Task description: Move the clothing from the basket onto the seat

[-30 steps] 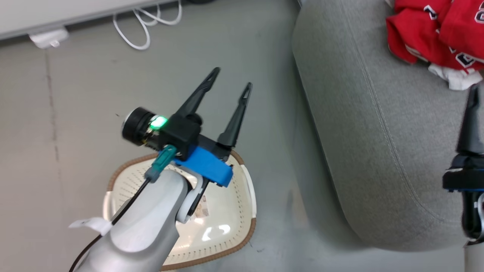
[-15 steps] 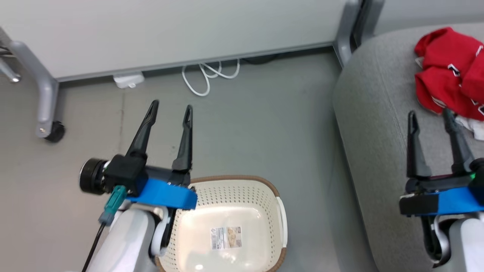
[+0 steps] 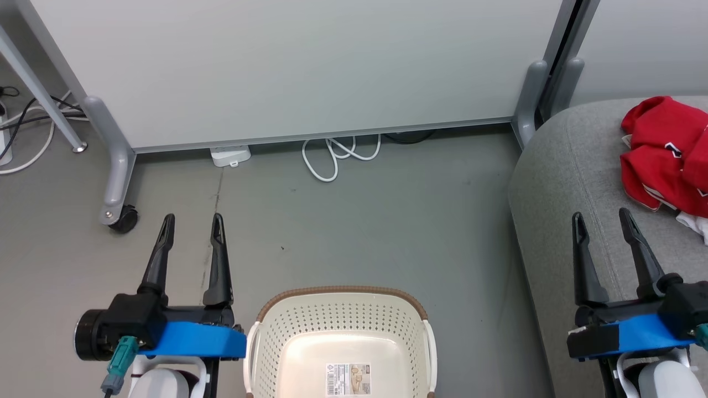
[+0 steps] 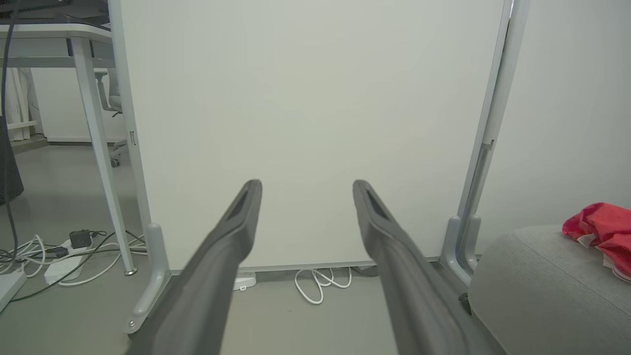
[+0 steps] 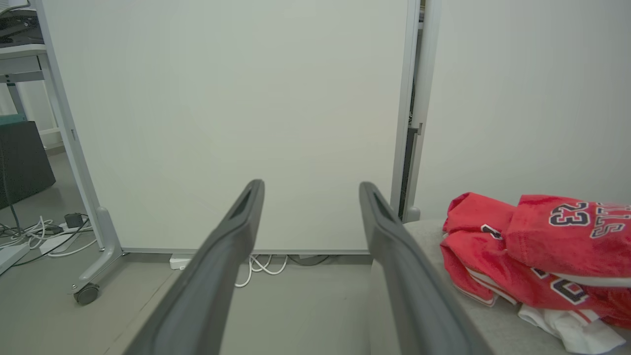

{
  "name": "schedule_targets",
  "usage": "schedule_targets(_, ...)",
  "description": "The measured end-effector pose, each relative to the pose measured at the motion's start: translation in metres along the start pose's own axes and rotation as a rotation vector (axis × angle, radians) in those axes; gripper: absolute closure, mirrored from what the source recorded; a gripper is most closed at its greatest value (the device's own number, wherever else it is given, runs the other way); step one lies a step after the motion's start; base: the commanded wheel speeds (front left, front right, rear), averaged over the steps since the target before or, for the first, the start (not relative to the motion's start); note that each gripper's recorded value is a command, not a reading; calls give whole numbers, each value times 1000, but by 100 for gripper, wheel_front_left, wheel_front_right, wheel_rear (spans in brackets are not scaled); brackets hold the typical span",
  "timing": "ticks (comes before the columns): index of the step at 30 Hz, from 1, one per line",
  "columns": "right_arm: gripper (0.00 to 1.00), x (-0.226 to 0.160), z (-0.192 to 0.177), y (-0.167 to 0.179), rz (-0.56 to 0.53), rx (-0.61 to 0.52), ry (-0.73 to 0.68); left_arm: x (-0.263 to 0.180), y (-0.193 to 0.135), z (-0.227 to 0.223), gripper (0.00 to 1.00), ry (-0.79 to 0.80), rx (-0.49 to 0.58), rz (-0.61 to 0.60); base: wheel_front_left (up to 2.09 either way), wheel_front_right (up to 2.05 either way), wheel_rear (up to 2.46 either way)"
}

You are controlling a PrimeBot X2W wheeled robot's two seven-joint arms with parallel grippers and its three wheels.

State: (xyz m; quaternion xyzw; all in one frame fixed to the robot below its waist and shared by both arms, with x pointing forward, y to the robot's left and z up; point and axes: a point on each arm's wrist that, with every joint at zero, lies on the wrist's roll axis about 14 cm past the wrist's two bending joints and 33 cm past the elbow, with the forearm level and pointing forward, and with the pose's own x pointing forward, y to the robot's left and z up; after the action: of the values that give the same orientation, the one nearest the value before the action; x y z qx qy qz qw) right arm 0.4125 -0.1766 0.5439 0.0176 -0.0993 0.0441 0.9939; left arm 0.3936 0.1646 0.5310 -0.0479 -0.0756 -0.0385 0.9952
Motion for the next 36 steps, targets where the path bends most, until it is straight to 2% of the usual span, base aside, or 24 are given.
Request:
schedule_targets(13, 0, -19, -13, 6, 3, 20, 51, -31, 12, -16, 0, 59, 3, 38, 0, 0, 0)
schedule_targets(33, 0, -29, -27, 6, -10, 54, 98, -35, 6, -17, 0, 63, -4, 13, 0, 0, 0)
schedule_targets(34, 100, -29, -27, 6, -10, 54, 97, -35, 5, -16, 100, 62, -5, 13, 0, 0, 0)
schedule_targets(36, 100, -32, -33, 6, -12, 56, 118, -39, 5, -24, 100, 89, -7, 15, 0, 0, 0)
